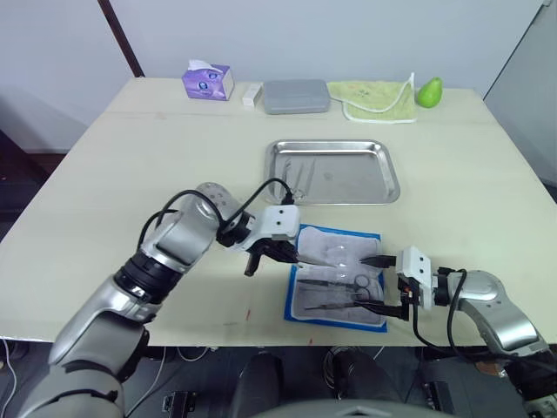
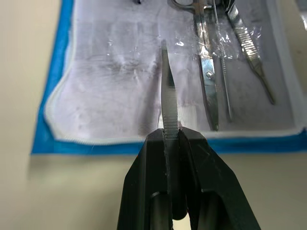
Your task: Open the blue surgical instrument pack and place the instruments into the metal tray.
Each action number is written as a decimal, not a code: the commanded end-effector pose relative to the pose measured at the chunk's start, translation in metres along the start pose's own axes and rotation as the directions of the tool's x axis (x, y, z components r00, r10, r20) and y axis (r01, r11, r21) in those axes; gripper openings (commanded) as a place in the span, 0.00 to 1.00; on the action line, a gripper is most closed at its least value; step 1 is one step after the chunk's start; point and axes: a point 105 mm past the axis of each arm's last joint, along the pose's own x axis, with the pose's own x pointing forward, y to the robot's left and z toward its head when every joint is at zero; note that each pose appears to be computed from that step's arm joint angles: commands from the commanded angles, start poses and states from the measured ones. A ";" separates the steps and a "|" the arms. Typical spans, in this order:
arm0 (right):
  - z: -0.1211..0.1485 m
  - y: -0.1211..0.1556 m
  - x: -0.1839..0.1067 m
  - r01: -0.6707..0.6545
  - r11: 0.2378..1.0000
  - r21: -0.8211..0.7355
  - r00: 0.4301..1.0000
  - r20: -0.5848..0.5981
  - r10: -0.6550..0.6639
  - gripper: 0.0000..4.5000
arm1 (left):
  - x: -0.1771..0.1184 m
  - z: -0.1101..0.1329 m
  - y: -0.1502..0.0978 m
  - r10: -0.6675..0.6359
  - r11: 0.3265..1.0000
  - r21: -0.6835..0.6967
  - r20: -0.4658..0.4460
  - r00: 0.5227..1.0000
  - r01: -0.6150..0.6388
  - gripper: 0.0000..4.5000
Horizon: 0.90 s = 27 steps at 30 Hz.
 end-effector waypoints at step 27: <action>-0.061 0.011 -0.013 -0.006 0.983 0.182 0.976 -0.214 0.046 1.00 | -0.027 0.070 0.105 0.839 0.502 -0.580 0.146 0.524 -0.642 0.01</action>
